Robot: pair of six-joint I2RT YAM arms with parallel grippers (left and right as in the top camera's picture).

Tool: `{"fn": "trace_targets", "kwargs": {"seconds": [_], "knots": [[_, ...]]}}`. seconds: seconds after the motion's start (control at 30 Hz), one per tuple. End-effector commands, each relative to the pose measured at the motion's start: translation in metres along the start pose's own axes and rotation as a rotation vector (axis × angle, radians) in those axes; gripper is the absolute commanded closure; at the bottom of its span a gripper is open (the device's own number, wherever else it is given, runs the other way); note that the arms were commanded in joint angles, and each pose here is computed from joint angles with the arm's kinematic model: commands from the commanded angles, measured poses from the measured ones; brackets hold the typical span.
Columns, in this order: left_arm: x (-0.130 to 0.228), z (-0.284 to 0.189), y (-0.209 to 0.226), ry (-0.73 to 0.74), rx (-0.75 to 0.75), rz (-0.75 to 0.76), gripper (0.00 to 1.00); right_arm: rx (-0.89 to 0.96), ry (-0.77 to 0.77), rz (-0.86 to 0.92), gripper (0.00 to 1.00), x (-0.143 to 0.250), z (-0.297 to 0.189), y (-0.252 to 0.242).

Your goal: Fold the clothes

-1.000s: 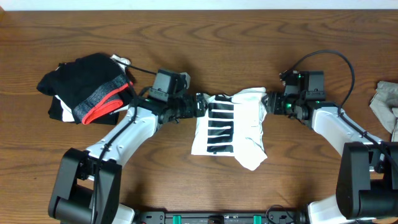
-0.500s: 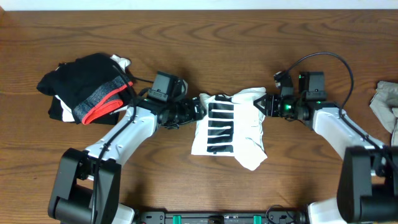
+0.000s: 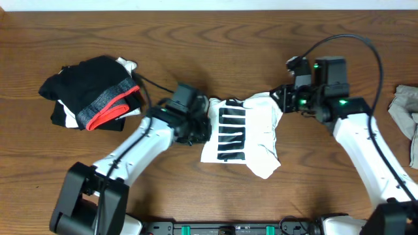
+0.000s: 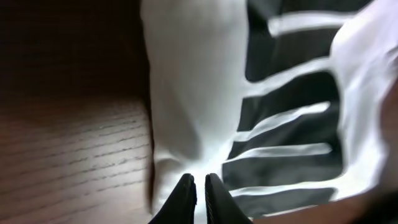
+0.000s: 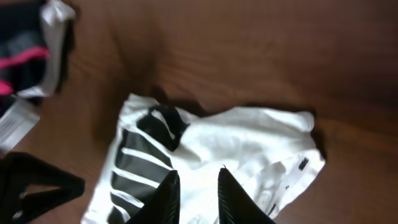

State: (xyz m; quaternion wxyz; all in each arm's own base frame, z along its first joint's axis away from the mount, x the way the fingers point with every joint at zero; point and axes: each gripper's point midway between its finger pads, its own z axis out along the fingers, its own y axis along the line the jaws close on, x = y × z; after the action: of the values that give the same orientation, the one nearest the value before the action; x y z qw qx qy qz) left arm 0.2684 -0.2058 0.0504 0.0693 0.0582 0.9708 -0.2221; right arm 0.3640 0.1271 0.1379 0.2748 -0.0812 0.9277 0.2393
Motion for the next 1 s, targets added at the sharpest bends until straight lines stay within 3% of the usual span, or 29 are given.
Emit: {"fn": "trace_targets", "kwargs": {"seconds": [0.0, 0.3, 0.53, 0.8, 0.87, 0.97], "knots": [[-0.004, 0.001, 0.007, -0.042, -0.111, 0.163, 0.89, 0.059, 0.074, -0.011, 0.80, 0.016, 0.027, -0.009], [-0.001, 0.033, 0.014, 0.008, -0.122, 0.166, 0.84, 0.086, 0.179, -0.009, 0.82, 0.046, 0.102, -0.033], [-0.004, 0.052, 0.034, 0.022, -0.184, 0.169, 0.76, 0.350, 0.353, 0.079, 0.89, 0.093, 0.088, -0.084], [-0.070, 0.025, 0.077, -0.172, -0.249, 0.119, 0.74, 0.480, 0.535, 0.311, 0.94, 0.141, 0.045, -0.080], [-0.090, 0.013, 0.079, -0.219, -0.234, 0.135, 0.74, 0.488, 0.540, 0.351, 0.96, 0.143, 0.038, -0.071], [-0.117, -0.008, 0.073, -0.263, -0.199, 0.157, 0.72, 0.452, 0.457, 0.326, 0.90, 0.124, 0.035, -0.056]]}}
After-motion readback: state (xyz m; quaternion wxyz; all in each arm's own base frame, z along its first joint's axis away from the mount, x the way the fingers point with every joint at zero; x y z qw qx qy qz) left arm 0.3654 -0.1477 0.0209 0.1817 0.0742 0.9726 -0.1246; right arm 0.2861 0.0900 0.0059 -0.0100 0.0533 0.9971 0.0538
